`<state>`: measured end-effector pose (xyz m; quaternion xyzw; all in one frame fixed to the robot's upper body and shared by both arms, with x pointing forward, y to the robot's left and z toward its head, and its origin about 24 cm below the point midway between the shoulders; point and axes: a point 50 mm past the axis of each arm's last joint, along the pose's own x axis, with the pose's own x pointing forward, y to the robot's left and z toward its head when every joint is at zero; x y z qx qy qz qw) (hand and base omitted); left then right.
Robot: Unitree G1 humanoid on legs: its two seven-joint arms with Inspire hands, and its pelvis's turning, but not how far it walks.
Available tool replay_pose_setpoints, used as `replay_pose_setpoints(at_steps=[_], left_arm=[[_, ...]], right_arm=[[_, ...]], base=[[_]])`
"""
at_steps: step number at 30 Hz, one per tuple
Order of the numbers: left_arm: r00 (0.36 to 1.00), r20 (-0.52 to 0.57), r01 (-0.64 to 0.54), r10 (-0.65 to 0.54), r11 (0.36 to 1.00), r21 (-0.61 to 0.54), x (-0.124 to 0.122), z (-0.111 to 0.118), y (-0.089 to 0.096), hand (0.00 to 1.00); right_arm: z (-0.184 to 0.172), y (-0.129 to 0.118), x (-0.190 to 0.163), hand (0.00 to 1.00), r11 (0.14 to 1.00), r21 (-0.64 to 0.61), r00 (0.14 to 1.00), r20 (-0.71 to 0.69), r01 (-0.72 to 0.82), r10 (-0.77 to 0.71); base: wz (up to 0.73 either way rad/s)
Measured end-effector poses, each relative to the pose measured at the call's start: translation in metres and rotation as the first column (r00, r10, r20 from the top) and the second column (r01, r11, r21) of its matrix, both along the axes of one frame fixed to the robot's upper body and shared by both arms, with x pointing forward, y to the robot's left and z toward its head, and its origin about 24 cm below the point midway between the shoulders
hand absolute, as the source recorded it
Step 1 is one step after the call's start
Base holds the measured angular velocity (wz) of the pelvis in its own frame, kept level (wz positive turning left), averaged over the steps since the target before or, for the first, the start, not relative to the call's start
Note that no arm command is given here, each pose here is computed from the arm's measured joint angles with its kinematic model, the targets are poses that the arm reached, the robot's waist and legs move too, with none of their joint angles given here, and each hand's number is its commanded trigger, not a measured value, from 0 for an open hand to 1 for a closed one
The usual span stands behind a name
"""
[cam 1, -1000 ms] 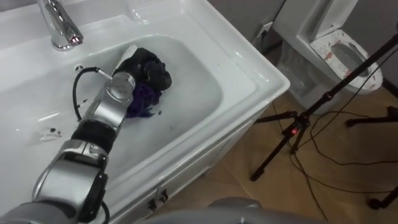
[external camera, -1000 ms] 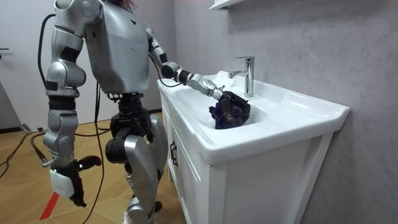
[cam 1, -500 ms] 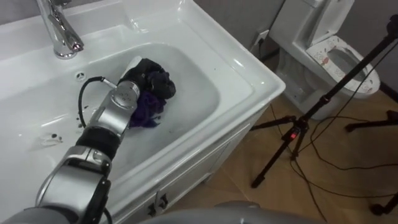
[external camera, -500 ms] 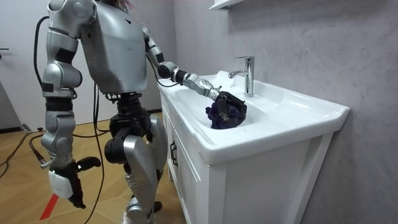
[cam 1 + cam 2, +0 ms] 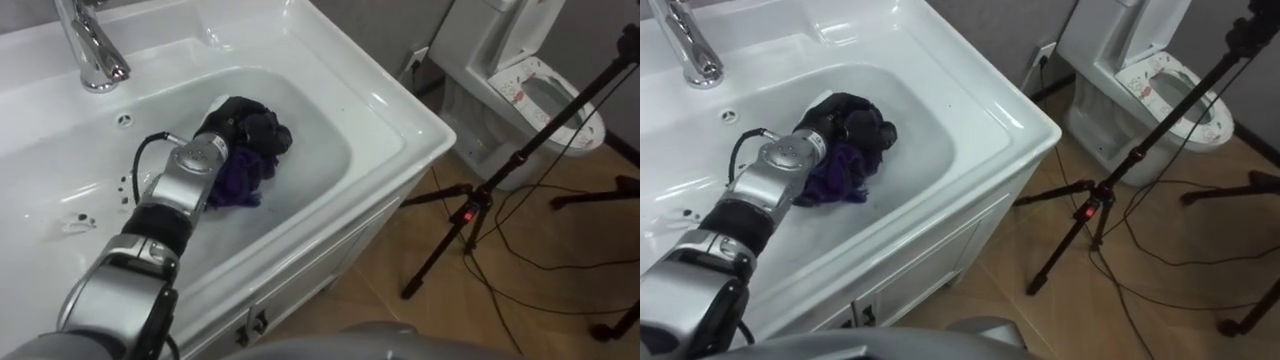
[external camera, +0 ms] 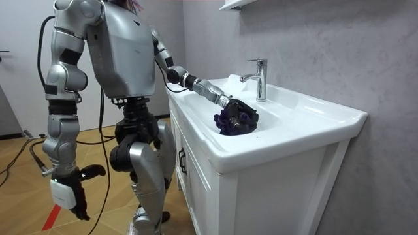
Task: Wipe basin
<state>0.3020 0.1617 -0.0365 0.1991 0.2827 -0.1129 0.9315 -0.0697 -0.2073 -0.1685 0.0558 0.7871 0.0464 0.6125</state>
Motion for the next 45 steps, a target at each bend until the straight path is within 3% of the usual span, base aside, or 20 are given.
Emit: replay_pose_setpoints(at_steps=[10,14,24,31,39,45], left_arm=[[0.999,0.024,0.026,-0.026,1.0,-0.002,0.001,0.002,-0.007,1.0],[0.997,0.01,0.073,-0.074,0.99,0.117,-0.002,-0.003,-0.001,1.0],[0.989,-0.016,0.143,-0.145,0.946,0.292,-0.015,-0.017,0.018,1.0],[0.981,-0.05,0.191,-0.189,0.87,0.454,-0.023,-0.023,0.033,1.0],[0.992,-0.039,0.12,-0.123,0.766,0.632,-0.037,-0.029,0.07,1.0],[0.988,-0.034,0.132,-0.15,0.713,0.689,-0.039,-0.03,0.071,1.0]], right_arm=[[-0.001,0.0,0.006,0.0,1.0,0.011,0.999,0.036,-0.004,0.004],[-0.002,0.0,0.013,0.0,1.0,0.021,0.999,0.047,-0.007,0.006],[-0.002,-0.003,0.016,0.0,1.0,0.009,0.998,0.057,-0.001,0.001],[-0.002,-0.004,0.021,0.0,1.0,0.002,0.996,0.087,0.007,-0.008],[-0.002,-0.021,0.041,0.0,0.996,-0.093,0.991,0.134,-0.008,0.02],[-0.002,-0.026,0.05,0.0,0.99,-0.137,0.988,0.154,0.011,0.01]], base=[[0.01],[0.0],[0.02],[-0.01],[0.07],[-0.03]])
